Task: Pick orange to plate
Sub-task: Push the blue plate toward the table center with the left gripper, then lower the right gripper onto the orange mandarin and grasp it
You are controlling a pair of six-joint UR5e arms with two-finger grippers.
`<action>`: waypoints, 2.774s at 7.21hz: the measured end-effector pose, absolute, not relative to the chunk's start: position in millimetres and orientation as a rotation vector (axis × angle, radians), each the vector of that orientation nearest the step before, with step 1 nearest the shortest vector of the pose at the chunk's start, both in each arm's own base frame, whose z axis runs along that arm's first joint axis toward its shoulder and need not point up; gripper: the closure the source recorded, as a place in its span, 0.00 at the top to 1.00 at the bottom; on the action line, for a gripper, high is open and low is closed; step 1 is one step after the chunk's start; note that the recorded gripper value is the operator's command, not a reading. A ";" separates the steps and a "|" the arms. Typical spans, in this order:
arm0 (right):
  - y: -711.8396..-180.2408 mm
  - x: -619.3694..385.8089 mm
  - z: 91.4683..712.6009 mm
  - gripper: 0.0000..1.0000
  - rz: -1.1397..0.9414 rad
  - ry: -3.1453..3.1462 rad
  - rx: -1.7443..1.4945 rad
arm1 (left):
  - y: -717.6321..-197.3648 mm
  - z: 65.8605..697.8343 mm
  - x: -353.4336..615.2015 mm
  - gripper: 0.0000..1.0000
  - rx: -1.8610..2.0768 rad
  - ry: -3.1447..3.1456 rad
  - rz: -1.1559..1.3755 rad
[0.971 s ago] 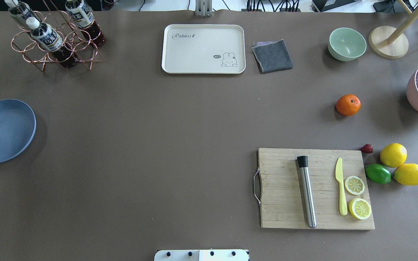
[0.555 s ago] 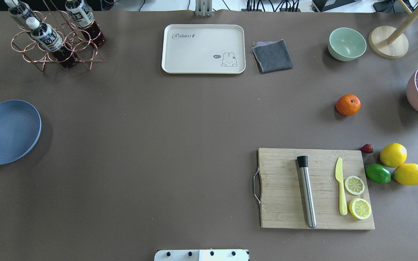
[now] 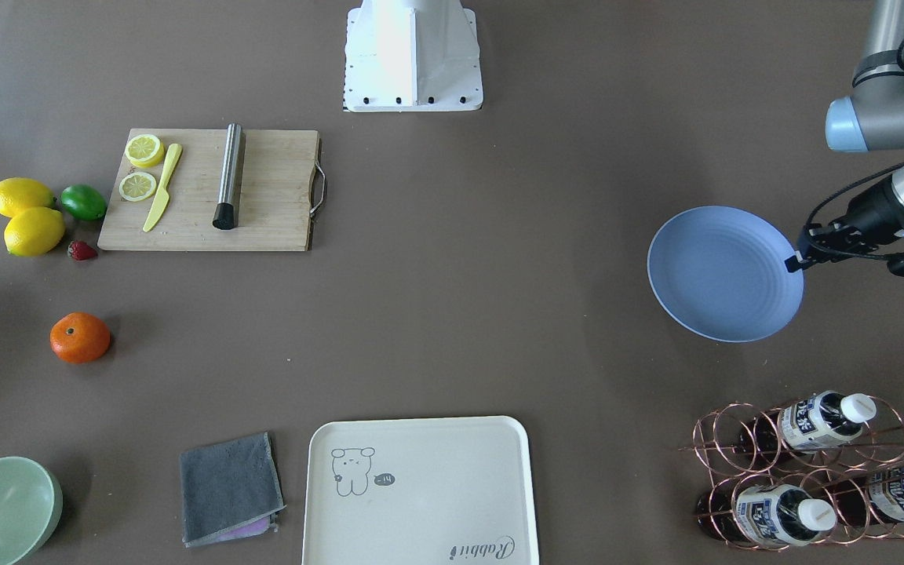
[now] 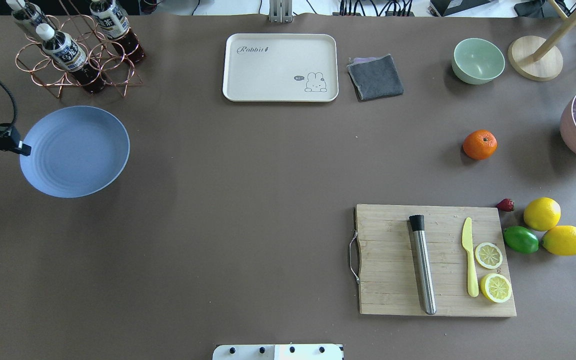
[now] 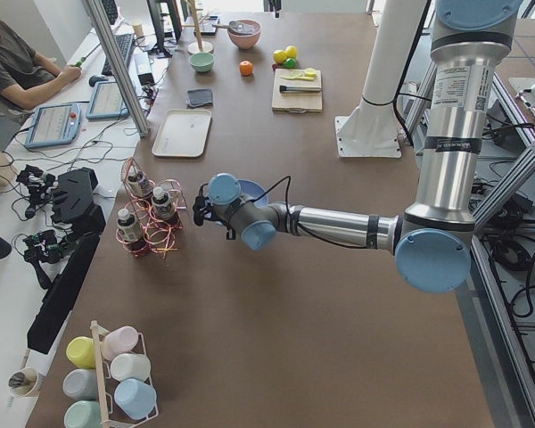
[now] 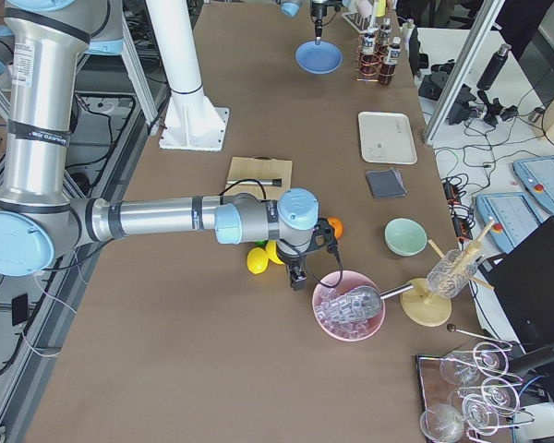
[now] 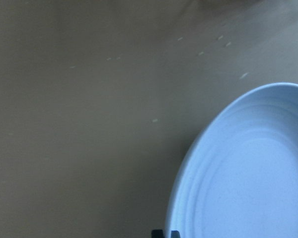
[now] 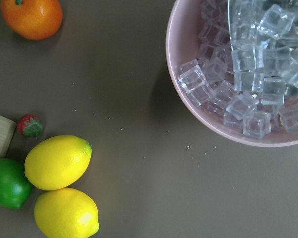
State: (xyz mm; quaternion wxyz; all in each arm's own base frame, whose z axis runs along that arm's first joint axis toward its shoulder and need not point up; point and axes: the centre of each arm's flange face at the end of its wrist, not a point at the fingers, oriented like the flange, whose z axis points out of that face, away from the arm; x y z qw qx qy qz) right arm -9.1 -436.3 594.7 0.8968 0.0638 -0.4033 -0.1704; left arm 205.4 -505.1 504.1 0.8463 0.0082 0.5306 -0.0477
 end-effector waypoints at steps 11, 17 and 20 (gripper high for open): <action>-565.3 -236.4 522.0 1.00 -0.237 -0.843 0.059 | -378.9 274.5 549.7 0.00 0.033 1.139 -0.276; -560.9 -280.6 530.7 0.86 -0.255 -0.744 0.080 | -378.9 289.8 548.9 0.77 0.035 1.117 -0.277; -571.2 -293.2 531.2 0.14 -0.259 -0.745 0.097 | -378.0 291.3 549.8 0.77 0.035 1.112 -0.280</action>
